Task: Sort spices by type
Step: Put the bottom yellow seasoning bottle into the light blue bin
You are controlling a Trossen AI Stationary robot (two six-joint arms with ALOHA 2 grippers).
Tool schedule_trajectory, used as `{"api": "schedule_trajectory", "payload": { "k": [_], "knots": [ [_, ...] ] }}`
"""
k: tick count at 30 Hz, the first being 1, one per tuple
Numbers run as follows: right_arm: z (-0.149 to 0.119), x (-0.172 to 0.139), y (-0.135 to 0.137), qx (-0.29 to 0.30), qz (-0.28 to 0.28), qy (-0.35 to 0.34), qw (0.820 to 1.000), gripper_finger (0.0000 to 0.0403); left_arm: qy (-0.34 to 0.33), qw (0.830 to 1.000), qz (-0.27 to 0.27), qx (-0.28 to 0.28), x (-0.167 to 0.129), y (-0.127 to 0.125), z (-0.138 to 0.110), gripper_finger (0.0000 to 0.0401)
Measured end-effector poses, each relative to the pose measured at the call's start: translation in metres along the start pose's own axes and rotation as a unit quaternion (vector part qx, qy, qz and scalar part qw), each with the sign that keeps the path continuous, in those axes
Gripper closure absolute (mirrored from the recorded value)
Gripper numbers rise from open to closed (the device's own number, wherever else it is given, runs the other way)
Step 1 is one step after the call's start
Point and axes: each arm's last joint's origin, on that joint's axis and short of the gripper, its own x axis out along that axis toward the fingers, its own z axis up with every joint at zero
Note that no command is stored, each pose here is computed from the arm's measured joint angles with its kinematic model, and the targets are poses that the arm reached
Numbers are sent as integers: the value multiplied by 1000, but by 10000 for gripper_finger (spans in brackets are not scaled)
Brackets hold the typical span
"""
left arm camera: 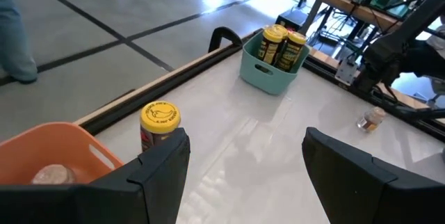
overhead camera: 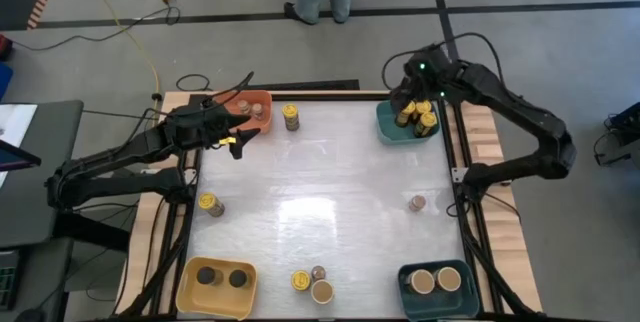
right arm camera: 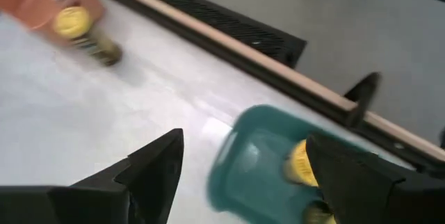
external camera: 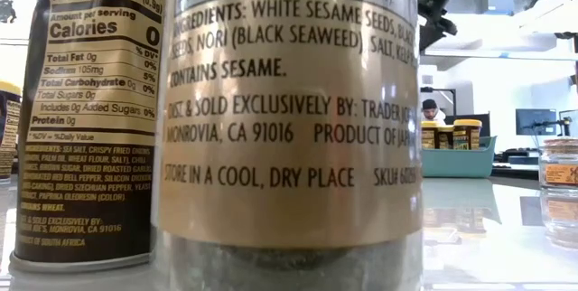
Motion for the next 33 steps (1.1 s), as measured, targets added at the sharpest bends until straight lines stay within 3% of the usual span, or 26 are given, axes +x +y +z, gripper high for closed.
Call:
{"api": "schedule_trajectory", "payload": {
  "k": [5, 15, 24, 33],
  "knots": [
    [-12, -4, 21, 1, 25, 28, 999, 74, 0, 1000, 0, 0, 0, 0, 0, 134],
    [-41, -17, 58, 72, 34, 81, 994, 74, 11, 1000, 3, 11, 0, 1, -2, 134],
    [-65, -29, 83, 81, 44, 109, 990, 74, 13, 999, -3, 50, 0, 0, -2, 131],
    [-94, -47, 98, 91, 13, 131, 987, 74, 55, 997, -38, 38, -1, -1, -9, 57]
  ]
}}
